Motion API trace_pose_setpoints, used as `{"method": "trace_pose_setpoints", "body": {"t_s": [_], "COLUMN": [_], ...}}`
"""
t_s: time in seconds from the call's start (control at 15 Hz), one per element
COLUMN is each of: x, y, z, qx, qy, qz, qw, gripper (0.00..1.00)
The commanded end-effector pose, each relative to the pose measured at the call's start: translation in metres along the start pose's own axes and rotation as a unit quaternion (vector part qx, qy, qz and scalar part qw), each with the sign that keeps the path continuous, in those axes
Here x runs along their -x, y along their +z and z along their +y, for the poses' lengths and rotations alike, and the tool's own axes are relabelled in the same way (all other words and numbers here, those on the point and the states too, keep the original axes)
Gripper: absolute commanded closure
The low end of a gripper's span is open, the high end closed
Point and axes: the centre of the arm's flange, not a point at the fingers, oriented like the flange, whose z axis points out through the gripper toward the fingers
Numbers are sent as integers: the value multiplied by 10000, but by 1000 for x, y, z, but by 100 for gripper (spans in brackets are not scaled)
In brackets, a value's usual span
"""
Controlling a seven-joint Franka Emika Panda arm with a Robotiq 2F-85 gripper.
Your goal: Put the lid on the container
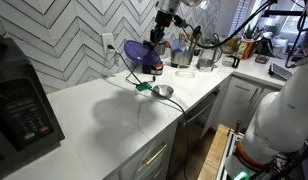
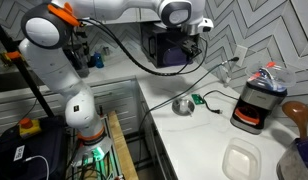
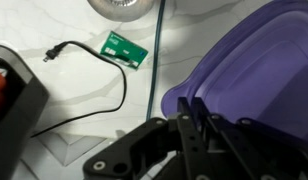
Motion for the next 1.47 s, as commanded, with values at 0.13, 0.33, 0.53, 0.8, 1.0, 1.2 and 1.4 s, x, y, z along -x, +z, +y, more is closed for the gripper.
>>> {"method": "trace_pose_setpoints", "body": {"t_s": [0.13,0.33,0.53,0.8,1.0,1.2,1.4], "x": [-1,-30,-46,-59,-58,-60,-29], "y": [-7,-44,-111,-180,-191,-175,-145], "z": [3,20,63,138,197,235,216], "qx": [31,105,477,1530,2087,2081,1998], "qy": [25,859,1467,1991,2299,2793,2581], "qz": [61,653,1107,1127,673,356,510], "qw": [10000,9941,9818,9614,9482,9367,9439], "gripper": [98,98,98,98,98,98,91]}}
